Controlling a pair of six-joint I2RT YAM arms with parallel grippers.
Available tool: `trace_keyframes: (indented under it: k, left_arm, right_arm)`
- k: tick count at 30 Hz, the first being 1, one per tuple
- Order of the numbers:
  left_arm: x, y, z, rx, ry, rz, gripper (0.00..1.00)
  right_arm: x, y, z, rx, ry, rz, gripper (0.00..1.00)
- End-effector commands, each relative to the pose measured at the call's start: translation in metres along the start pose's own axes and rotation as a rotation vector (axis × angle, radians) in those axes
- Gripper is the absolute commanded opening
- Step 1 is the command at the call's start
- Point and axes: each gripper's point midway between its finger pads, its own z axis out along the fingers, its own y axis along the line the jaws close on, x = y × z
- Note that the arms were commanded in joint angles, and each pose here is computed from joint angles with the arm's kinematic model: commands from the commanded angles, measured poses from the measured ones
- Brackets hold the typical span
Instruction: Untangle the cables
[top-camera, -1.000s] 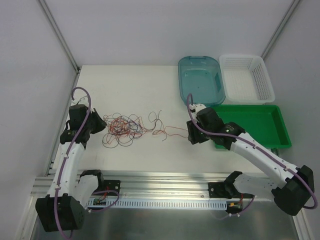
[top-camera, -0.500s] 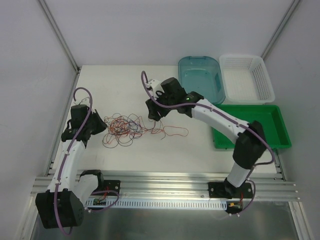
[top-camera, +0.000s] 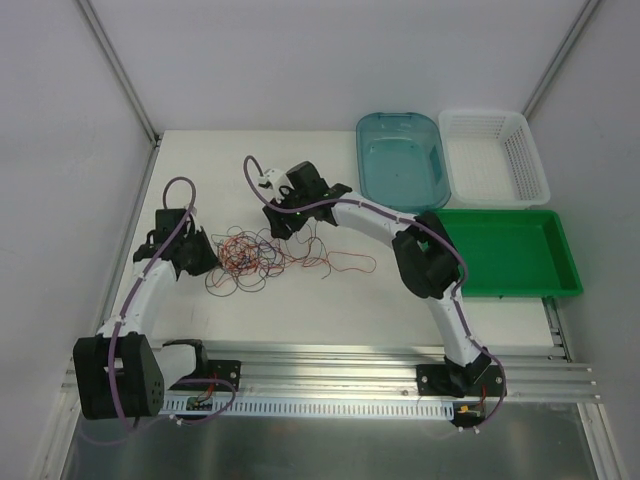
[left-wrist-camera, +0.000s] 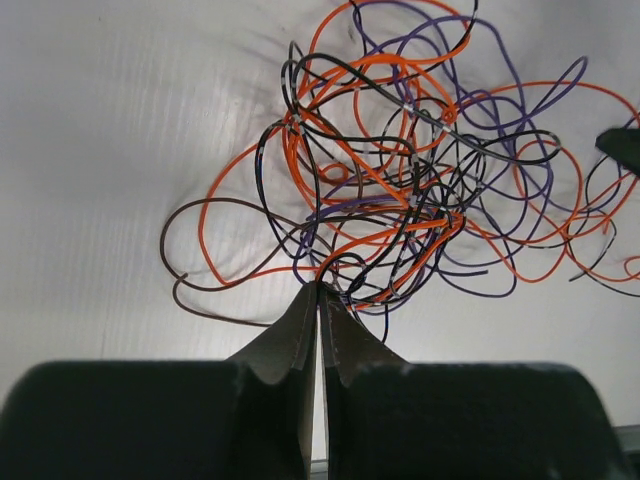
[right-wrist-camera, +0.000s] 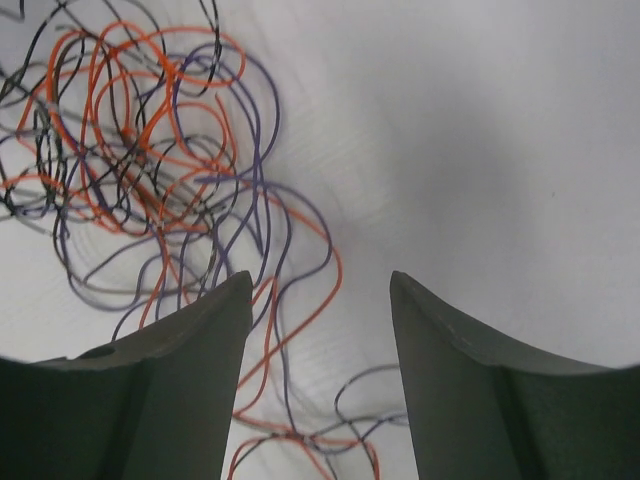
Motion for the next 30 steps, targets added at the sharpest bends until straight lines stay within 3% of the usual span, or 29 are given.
trace_keyframes:
  k: [1, 11, 14, 18, 21, 24, 30]
  left_arm:
    - [0.0, -0.01, -0.001, 0.025, 0.036, 0.014, 0.0]
    - [0.016, -0.019, 0.011, 0.016, 0.119, 0.08, 0.0]
    - [0.015, -0.021, 0.011, 0.02, 0.116, 0.088, 0.0]
    - [0.015, -0.025, 0.009, 0.031, 0.11, 0.1, 0.0]
    - [0.016, -0.027, 0.008, 0.036, 0.106, 0.109, 0.0]
    - [0.016, -0.028, 0.007, 0.037, 0.102, 0.114, 0.0]
    - [0.015, -0.028, 0.005, 0.039, 0.093, 0.12, 0.0]
  right_arm:
    - [-0.042, -0.003, 0.013, -0.011, -0.134, -0.048, 0.61]
    - [-0.046, -0.01, 0.033, -0.026, -0.124, -0.013, 0.56]
    - [-0.04, -0.003, 0.034, -0.072, -0.09, 0.001, 0.45]
    - [-0.029, 0.005, 0.029, -0.108, -0.087, 0.02, 0.19]
    - [-0.027, 0.01, 0.024, -0.133, -0.105, 0.039, 0.08]
    - [-0.027, 0.011, 0.017, -0.137, -0.122, 0.059, 0.01]
    - [-0.028, 0.004, -0.015, -0.065, -0.185, 0.109, 0.01]
